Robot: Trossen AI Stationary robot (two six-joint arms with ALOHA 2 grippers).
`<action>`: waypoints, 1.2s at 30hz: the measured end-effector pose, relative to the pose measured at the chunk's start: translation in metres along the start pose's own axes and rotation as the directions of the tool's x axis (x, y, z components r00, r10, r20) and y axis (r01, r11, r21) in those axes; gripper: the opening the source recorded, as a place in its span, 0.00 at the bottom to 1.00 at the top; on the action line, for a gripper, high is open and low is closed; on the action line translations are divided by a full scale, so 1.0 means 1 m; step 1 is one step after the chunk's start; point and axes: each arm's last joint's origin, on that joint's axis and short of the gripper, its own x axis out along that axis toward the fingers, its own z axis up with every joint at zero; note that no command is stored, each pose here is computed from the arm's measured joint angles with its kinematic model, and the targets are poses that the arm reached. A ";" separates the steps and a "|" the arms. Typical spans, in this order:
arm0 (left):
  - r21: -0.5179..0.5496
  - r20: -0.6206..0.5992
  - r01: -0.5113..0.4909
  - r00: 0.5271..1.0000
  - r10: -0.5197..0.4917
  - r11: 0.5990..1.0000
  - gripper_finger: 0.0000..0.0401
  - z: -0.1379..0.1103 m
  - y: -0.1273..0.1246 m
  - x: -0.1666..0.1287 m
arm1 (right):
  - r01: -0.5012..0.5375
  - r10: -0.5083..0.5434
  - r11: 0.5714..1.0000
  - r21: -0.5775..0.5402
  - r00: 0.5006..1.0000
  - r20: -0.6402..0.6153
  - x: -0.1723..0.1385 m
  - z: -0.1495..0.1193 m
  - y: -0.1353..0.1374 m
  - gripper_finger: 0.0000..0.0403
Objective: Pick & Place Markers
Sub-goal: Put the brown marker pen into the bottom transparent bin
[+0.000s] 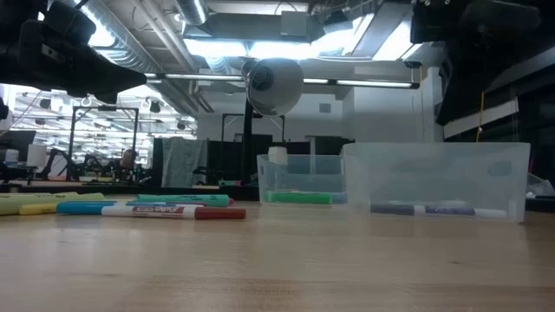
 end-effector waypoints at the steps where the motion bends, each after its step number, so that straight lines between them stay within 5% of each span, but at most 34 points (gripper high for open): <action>1: 0.000 0.000 0.000 1.000 0.000 1.000 0.02 0.000 0.000 0.000 | 0.001 -0.001 1.000 0.001 1.000 0.000 0.000 0.000 0.000 0.27; 7: 0.000 -0.001 0.000 1.000 0.000 1.000 0.02 0.000 0.000 0.000 | -0.016 0.016 1.000 0.016 0.999 0.030 0.000 0.003 0.002 0.32; 13: 0.000 -0.001 0.000 1.000 0.000 1.000 0.02 0.000 0.000 0.000 | -0.149 0.147 0.989 -0.008 0.970 0.196 -0.003 0.020 0.016 0.32; 21: 0.000 -0.001 0.000 1.000 0.000 1.000 0.01 0.000 0.000 0.000 | -0.281 0.327 0.945 -0.168 0.799 0.505 -0.021 0.051 0.034 0.32; 26: 0.000 0.000 0.000 1.000 0.000 1.000 0.01 0.000 0.000 0.000 | -0.283 0.361 0.933 -0.225 0.720 0.593 -0.029 0.061 0.038 0.32; 36: 0.000 0.000 0.000 1.000 0.000 1.000 0.02 0.000 0.000 0.000 | -0.409 0.389 0.900 -0.150 0.600 0.699 -0.037 0.072 0.043 0.32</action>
